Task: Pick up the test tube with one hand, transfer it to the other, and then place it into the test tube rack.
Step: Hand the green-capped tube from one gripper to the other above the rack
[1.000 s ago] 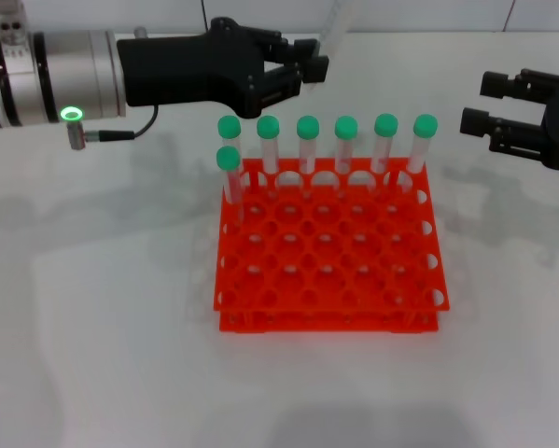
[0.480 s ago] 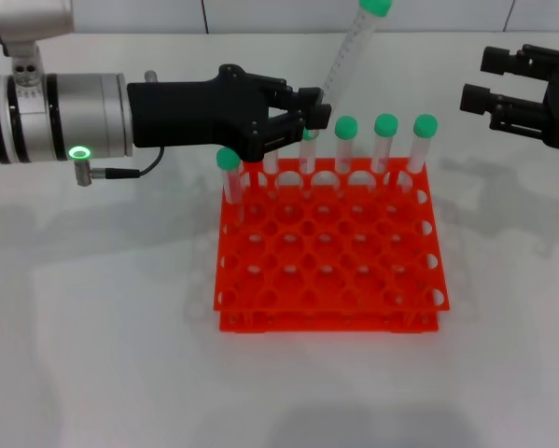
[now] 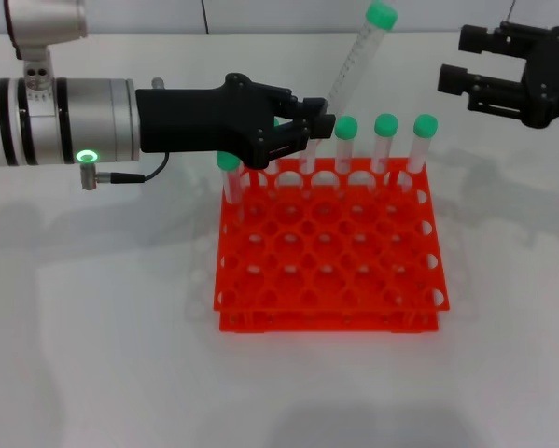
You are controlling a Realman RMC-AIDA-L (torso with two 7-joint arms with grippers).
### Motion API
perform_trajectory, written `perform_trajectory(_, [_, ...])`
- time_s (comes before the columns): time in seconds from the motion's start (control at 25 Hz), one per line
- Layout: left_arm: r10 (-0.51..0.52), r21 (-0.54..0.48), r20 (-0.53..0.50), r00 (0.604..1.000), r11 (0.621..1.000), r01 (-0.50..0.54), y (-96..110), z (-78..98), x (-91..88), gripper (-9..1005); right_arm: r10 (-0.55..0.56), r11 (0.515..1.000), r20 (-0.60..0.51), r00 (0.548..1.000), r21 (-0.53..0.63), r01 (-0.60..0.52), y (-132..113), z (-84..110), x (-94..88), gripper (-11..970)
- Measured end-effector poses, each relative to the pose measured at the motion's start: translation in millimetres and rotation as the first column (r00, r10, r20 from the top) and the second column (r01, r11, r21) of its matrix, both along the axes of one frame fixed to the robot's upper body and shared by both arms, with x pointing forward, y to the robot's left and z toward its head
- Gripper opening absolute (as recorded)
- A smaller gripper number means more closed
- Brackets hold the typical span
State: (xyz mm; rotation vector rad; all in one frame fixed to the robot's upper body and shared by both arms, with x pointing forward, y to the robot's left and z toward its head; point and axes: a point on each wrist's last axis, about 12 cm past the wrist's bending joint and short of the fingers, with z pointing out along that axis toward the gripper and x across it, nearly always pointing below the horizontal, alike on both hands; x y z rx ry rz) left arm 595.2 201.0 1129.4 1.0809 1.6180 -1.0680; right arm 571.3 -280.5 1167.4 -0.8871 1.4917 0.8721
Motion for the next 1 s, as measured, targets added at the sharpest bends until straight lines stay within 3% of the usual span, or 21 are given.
perform_trajectory(1.0, [-0.003,0.003,-0.007,1.000,1.000,0.003,-1.5,1.0,1.0,173,0.076,0.997,0.039,0.996,0.020,-0.077,24.2,16.2,12.3,590])
